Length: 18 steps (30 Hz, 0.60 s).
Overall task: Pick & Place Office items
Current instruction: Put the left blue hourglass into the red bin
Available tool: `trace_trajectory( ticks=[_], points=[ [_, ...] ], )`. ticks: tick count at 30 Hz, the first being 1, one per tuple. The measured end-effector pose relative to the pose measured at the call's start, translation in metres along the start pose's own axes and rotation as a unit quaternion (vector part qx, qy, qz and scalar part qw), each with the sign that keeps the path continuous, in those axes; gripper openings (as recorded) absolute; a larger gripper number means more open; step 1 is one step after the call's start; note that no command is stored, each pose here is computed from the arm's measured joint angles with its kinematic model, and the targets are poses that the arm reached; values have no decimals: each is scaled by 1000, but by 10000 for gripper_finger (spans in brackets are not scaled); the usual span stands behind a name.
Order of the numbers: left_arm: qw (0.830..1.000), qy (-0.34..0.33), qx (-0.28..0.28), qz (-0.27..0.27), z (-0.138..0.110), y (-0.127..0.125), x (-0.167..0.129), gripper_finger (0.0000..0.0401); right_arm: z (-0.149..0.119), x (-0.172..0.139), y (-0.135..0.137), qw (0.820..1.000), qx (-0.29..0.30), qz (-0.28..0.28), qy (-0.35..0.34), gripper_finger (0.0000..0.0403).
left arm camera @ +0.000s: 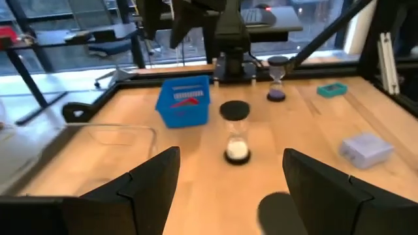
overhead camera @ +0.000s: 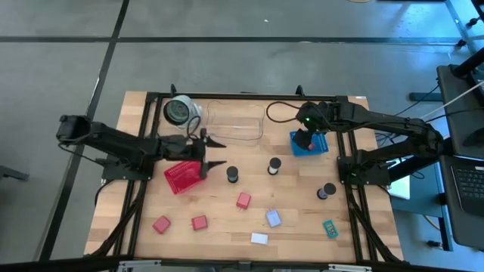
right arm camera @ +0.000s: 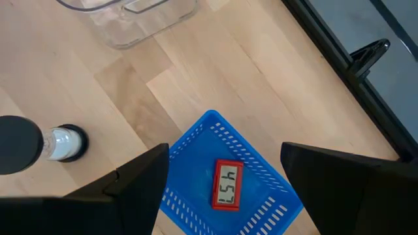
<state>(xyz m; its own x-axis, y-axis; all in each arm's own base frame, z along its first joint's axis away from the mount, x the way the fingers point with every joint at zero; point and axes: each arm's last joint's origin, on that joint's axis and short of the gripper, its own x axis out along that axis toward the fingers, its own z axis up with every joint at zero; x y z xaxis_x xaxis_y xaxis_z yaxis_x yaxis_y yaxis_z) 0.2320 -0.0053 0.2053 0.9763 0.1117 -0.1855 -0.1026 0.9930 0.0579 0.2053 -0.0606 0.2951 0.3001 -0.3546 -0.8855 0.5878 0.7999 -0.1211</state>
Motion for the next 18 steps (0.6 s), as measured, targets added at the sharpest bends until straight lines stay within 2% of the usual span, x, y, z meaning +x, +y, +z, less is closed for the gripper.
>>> trace_trajectory(
  ticks=[6, 11, 15, 18],
  points=[
    [999, 30, -32, -19, -4, -15, 24, 269, 0, 0, 0, 1000, 0, 0, 0, 296],
    [997, 67, -16, -45, -5, -31, 41, 269, 0, 0, 0, 1000, 1, 2, 1, 296],
    [992, 109, -26, -57, -5, -42, 49, 269, 0, 0, 0, 1000, 0, 2, 1, 296],
    [990, 135, -8, -44, -8, -47, 52, 269, 0, 0, 0, 1000, 1, 2, 1, 296]
  ],
)
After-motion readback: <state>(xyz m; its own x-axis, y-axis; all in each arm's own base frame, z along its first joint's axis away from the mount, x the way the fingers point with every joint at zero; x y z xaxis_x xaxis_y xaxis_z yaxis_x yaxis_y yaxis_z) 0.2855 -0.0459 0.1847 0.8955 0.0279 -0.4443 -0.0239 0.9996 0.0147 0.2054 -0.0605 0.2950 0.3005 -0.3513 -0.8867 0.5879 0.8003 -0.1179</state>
